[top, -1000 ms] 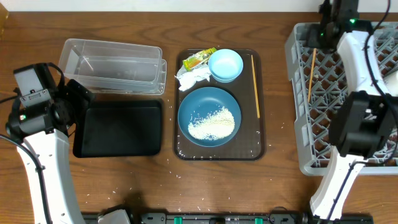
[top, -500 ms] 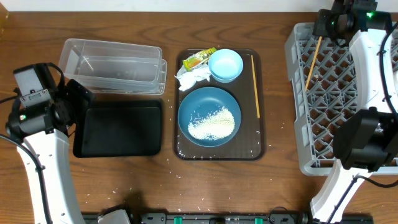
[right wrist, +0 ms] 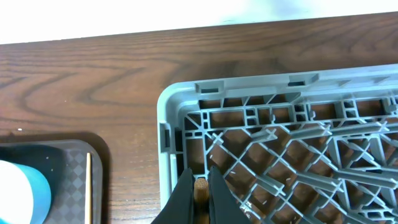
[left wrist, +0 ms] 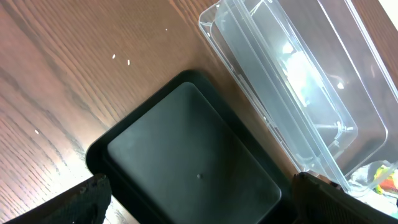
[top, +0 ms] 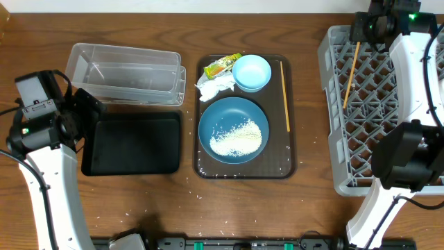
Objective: Sort waste into correct bins and load items into the dishwasher rack
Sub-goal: 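Open the right gripper to release the chopstick and lift away, then reach the right gripper to the second wooden chopstick and grasp it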
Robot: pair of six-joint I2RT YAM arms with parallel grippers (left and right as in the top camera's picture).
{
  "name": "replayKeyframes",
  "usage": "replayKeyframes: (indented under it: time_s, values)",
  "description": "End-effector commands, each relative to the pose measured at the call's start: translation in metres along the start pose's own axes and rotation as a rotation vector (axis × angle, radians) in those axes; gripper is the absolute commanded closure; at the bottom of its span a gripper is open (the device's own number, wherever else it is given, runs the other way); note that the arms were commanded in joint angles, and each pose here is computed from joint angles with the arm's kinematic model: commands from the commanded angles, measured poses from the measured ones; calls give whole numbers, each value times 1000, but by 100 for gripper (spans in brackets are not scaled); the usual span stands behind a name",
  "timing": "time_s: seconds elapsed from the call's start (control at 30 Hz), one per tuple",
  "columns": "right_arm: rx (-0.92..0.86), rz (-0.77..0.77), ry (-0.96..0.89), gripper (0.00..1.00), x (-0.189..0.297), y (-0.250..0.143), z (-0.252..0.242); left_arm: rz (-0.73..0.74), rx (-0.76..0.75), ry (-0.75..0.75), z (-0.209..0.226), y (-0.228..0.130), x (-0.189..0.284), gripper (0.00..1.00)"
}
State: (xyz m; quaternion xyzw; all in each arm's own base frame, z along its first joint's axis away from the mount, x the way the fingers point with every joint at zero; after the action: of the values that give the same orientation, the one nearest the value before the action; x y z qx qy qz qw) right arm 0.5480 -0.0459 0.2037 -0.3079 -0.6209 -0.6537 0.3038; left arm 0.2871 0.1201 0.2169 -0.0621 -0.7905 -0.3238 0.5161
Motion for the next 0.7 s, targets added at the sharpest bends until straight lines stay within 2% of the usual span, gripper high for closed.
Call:
replayKeyframes:
  time_s: [0.0, 0.07, 0.13, 0.23, 0.3, 0.53, 0.6, 0.67]
  values:
    - [6, 36, 10, 98, -17, -9, 3, -18, 5, 0, -1, 6, 4, 5]
    - [0, 44, 11, 86, -21, -11, 4, -18, 5, 0, -1, 6, 4, 5]
    - [-8, 43, 15, 59, -21, -11, 6, -18, 5, 0, -1, 6, 4, 5]
    - [-8, 40, 19, 35, -21, -10, 9, -18, 5, 0, -1, 6, 4, 4]
    - [-9, 46, 29, 23, -21, -12, 11, -18, 5, 0, -1, 6, 4, 5]
    - [-51, 84, 126, 21, -19, -20, 27, -18, 5, 0, -1, 6, 4, 5]
    - [-73, 99, 164, 28, -14, -23, 35, -18, 5, 0, -1, 6, 4, 5]
    - [-94, 110, 205, 31, -5, -24, 43, -18, 5, 0, -1, 6, 4, 4]
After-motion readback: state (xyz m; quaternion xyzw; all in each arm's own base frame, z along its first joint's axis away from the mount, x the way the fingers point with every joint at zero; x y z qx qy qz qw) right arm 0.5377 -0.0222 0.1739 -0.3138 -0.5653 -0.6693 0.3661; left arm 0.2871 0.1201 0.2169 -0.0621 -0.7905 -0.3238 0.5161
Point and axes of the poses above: each gripper's point midway between its finger pads, its own x axis back along the fingers, its own z axis along the line the jaws close on, y = z × x, the point moved 1 cm from there along x, back along the fingers, and after that the axes turned 3 degrees about x, right-handed, at the moved point
